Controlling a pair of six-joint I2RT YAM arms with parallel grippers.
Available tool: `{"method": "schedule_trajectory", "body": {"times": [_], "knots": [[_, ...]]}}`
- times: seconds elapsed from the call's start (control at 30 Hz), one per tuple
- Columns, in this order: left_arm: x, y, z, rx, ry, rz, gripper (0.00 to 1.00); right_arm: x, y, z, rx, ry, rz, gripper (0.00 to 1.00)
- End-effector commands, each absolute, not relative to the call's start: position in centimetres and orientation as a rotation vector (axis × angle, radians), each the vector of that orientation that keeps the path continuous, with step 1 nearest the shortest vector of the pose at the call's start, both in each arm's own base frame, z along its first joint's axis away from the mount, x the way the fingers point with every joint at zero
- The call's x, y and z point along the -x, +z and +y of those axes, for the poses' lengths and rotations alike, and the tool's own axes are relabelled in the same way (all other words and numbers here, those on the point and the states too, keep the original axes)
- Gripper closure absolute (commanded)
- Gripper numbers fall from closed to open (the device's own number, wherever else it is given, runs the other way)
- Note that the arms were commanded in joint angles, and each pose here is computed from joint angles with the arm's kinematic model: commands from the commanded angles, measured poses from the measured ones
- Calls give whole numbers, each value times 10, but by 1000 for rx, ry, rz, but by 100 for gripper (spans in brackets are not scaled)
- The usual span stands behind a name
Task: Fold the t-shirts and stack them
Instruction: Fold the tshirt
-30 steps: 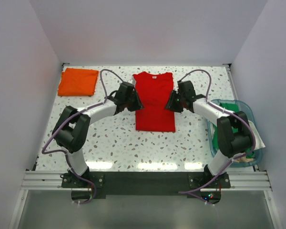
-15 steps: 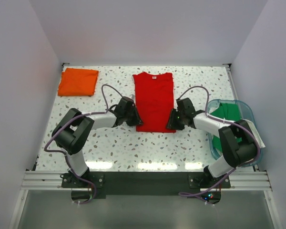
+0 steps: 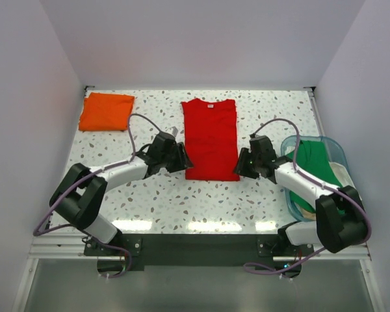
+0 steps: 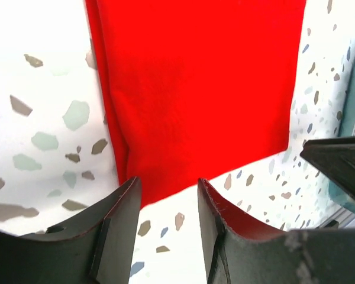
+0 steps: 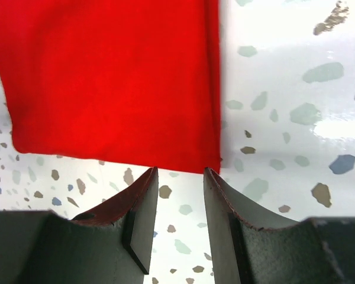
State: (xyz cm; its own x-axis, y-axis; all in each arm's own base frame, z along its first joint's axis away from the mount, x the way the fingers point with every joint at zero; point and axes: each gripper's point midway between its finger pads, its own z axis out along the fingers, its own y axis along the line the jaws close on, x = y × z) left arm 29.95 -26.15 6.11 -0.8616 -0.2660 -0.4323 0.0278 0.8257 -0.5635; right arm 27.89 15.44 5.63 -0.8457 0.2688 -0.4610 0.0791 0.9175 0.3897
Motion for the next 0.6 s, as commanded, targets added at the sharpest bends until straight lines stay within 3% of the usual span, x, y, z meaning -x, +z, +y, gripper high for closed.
{"method": "schedule_trajectory", "body": {"times": [0.0, 0.57], "knots": [[-284, 54, -250, 173, -756, 2522, 52, -273, 47, 138, -307, 425, 2567, 59], [-274, 21, -251, 226, -798, 2557, 53, -271, 21, 141, -330, 432, 2612, 60]]}}
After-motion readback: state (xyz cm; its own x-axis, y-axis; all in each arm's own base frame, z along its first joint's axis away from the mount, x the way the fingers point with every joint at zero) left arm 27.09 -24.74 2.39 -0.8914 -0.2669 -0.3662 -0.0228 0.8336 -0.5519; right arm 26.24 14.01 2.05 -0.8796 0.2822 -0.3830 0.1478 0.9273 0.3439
